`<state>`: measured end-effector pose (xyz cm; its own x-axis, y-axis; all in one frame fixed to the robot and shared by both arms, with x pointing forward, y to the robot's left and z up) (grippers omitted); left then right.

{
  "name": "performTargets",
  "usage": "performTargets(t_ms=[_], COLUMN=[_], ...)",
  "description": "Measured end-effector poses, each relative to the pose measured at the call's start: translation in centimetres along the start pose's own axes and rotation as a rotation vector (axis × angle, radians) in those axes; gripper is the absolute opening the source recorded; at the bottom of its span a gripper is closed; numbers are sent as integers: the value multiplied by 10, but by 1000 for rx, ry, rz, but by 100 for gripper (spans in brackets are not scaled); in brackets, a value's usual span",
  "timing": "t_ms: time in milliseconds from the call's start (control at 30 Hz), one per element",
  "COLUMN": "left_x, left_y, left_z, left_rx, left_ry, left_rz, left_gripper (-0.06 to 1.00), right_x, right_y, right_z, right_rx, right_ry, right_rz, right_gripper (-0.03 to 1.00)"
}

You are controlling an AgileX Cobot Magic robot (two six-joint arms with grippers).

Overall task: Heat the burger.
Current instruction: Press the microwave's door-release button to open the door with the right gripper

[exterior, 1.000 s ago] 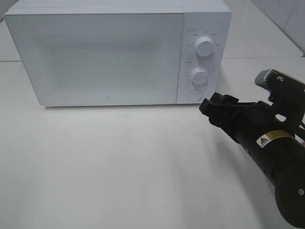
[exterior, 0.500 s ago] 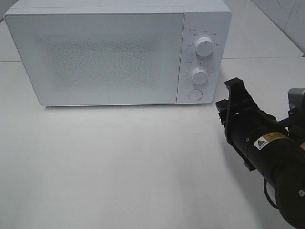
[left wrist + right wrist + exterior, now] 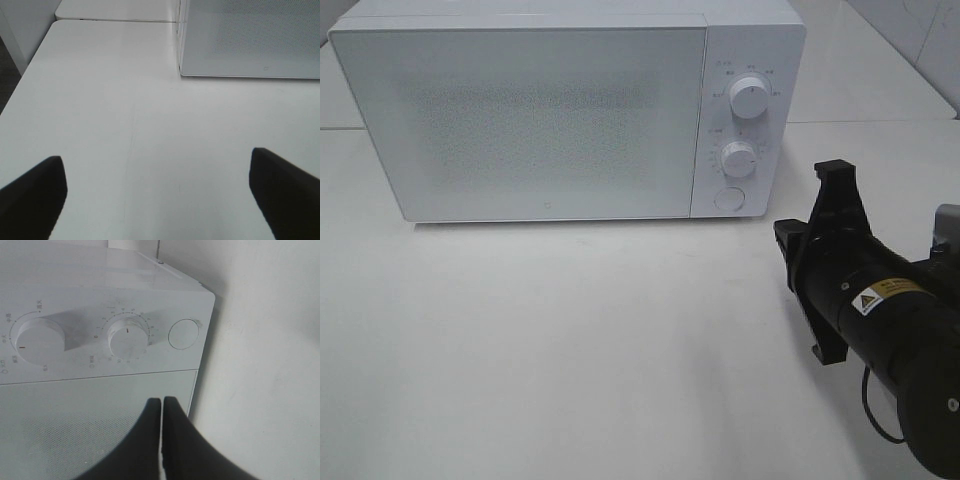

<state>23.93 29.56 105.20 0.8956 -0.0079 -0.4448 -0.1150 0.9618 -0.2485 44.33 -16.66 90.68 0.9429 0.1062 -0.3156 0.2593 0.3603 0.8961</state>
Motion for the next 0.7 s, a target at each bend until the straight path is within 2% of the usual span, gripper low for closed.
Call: performTargets(t_ms=[300,567,700], left_x=[0,0,0], left_y=[0,0,0], left_z=[0,0,0], left_rx=[0,0,0], left_ry=[0,0,0], left_rz=[0,0,0], left_gripper=[90,90,90], right_x=[7,28,43], right_y=[1,-2,-6], right_z=[-4,-22,-24], right_rx=[30,35,51], right_ry=[-12,-8,-6], right_rz=[-31,-69,-121], right_gripper=[2,2,2])
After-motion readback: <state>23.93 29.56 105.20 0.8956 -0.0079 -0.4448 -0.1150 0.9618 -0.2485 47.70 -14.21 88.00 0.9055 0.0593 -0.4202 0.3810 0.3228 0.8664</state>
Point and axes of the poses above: a point on each arm's last joint axis where the gripper is mounted, x pointing out along that axis toward the gripper, y along the wrist's bending axis when the last joint is at zero, z = x × y, the point moved 1 cm from there along x, pointing out along that axis toward the gripper, and after that the axes turned 13 degrees about -x, right-handed, at the moved point
